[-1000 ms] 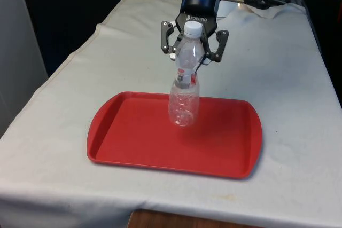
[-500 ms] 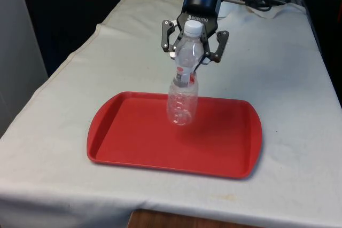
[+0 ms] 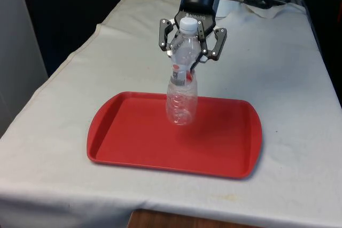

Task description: Place the bottle upright on the tray.

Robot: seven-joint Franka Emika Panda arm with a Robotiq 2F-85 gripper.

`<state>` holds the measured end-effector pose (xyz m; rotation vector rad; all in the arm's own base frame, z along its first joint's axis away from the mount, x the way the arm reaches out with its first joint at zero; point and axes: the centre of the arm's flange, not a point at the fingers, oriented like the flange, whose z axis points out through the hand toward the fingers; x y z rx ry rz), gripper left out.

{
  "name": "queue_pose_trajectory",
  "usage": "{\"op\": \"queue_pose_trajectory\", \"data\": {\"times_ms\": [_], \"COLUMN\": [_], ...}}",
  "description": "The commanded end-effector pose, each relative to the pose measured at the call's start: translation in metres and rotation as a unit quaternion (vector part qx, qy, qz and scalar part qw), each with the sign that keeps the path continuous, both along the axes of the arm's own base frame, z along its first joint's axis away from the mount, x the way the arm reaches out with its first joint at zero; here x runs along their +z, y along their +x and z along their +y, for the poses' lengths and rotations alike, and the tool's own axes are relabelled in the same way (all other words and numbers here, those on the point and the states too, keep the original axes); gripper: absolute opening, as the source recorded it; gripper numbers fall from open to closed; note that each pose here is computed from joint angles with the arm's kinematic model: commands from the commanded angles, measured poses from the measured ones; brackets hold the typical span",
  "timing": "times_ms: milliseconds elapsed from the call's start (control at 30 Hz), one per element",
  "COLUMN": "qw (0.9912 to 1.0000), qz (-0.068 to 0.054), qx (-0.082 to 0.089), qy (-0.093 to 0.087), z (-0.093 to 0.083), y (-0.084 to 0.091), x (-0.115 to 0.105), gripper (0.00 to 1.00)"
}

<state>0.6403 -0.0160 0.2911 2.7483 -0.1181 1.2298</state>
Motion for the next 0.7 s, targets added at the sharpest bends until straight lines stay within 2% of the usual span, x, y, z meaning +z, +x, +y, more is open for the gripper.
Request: {"op": "queue_pose_trajectory", "data": {"times_ms": [0, 167, 200, 233, 500, 533, 567, 667], "qw": [0.99983, 0.99954, 0.9999, 0.99954, 0.99834, 0.99876, 0.99822, 0.99799], "qz": [-0.016, -0.019, -0.004, -0.019, -0.018, -0.007, -0.017, -0.013], "qx": [0.004, -0.005, -0.009, -0.005, -0.021, -0.028, -0.023, -0.026], "qy": [0.008, 0.023, 0.011, 0.023, 0.05, 0.04, 0.052, 0.056], "z": [0.008, 0.009, 0.001, 0.009, 0.011, 0.003, 0.01, 0.01], "y": [0.007, 0.008, 0.001, 0.008, 0.007, 0.002, 0.007, 0.008], "x": [0.012, 0.014, 0.001, 0.014, 0.013, 0.002, 0.012, 0.007], "gripper": [0.33, 0.33, 0.33, 0.33, 0.33, 0.33, 0.33, 0.33]}}
